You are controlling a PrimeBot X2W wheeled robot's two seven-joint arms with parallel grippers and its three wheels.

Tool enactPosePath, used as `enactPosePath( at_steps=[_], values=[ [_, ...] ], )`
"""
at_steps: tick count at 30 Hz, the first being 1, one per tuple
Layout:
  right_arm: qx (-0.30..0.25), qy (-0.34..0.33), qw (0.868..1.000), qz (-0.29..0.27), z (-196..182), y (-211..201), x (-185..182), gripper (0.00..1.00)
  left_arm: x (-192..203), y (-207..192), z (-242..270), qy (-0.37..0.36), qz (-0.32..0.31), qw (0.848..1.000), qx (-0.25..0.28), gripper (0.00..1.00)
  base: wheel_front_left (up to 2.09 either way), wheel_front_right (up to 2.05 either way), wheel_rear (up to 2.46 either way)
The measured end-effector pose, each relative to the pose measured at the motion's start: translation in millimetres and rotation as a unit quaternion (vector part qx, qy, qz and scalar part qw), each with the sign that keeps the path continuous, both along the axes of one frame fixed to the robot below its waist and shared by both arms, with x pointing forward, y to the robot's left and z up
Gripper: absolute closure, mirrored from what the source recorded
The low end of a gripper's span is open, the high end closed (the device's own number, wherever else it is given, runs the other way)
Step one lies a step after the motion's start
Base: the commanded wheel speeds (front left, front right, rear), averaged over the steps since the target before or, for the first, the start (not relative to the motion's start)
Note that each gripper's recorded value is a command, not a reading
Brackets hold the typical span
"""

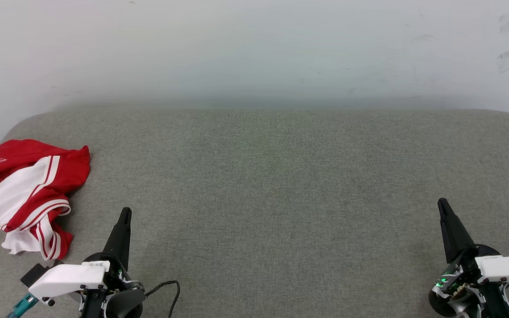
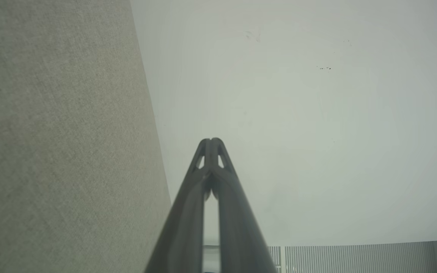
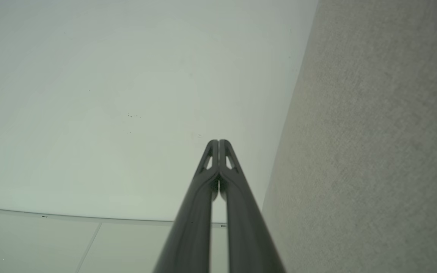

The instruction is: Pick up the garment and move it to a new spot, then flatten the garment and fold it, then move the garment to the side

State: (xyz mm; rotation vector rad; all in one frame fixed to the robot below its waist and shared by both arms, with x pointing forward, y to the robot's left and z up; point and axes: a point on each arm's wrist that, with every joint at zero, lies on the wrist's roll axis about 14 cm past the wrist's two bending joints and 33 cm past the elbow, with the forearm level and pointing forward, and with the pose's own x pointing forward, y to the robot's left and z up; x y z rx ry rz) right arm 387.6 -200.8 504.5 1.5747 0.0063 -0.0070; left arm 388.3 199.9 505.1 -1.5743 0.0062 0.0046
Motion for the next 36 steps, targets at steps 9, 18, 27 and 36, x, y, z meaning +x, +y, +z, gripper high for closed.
enactPosePath(
  at_steps=[9,18,27,36],
  values=[
    [0.000,0.000,1.000,0.000,0,0,0,1.00,0,0,0,0.000,0.000,1.000,0.000,1.00,0.00,0.00,0.00],
    [0.002,0.039,0.999,-0.004,-26,-1,-12,0.00,-11,-1,-25,0.037,0.002,0.999,-0.003,0.00,0.00,0.00,0.00],
    [-0.043,0.035,0.998,-0.016,-22,-5,-12,0.00,-11,6,-20,0.032,0.021,0.999,0.029,0.00,0.00,0.00,0.00],
    [-0.133,0.012,0.991,-0.026,-5,-9,-8,0.00,-9,13,-7,0.026,0.037,0.992,0.116,0.00,0.00,0.00,0.00]
  ],
)
